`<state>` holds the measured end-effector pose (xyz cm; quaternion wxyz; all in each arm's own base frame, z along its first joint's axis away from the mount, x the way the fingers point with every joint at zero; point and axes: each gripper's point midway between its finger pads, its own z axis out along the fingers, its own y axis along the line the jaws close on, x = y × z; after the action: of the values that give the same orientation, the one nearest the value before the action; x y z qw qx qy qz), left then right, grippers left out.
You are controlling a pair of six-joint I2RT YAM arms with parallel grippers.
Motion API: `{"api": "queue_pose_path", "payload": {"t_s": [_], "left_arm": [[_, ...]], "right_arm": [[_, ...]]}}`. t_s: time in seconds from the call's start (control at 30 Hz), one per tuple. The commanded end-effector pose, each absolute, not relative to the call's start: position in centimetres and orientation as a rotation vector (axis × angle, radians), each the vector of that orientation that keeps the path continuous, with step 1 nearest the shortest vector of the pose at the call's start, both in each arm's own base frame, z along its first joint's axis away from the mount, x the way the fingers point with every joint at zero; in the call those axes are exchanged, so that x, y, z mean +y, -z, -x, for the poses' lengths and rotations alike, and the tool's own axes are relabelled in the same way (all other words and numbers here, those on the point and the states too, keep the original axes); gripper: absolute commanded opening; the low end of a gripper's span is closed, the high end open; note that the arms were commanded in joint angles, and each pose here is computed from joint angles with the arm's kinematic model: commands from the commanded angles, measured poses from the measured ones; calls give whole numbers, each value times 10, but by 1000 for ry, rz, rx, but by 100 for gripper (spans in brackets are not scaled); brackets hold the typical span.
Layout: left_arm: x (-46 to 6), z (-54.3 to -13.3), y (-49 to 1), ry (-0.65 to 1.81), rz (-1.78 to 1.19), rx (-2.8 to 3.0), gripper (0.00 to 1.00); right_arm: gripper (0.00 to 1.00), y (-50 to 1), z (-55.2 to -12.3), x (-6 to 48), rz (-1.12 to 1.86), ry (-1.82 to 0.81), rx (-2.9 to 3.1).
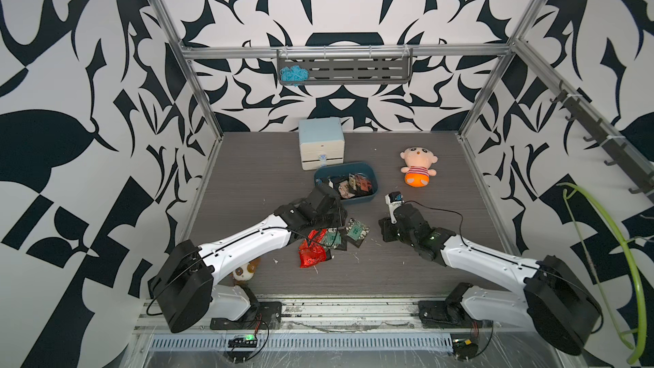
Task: Put the tea bags into the storage box
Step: Pick up the tea bag from the center of the board.
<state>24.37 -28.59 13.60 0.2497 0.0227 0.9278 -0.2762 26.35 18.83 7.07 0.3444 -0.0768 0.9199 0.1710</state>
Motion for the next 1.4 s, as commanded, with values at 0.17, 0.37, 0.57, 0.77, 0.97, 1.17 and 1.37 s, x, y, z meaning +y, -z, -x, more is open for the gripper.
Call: {"api": "queue_pose_path", "payload": {"t_s": [0.17, 0.37, 0.57, 0.77, 0.97, 1.17, 1.37], "left_arm": [[-291, -224, -99, 801, 47, 2552, 50], [-295, -224, -75, 776, 115, 2574, 50], [-305, -229, -60, 768, 127, 2604, 50], [-306, -231, -44, 737, 145, 2626, 45], [-308, -233, -35, 722, 159, 2641, 42], [-306, -234, -25, 681, 174, 2660, 41], [-297, -237, -15, 648, 224, 2671, 40]], "right_arm": [[22, -77, -271, 210, 261, -533, 2384], [20, -67, -275, 214, 275, -507, 2431], [19, -60, -278, 222, 295, -513, 2465], [17, -49, -277, 232, 335, -516, 2519], [12, -34, -275, 240, 373, -484, 2591], [11, -30, -274, 237, 381, -453, 2605], [10, -24, -273, 236, 383, -435, 2631]]}}
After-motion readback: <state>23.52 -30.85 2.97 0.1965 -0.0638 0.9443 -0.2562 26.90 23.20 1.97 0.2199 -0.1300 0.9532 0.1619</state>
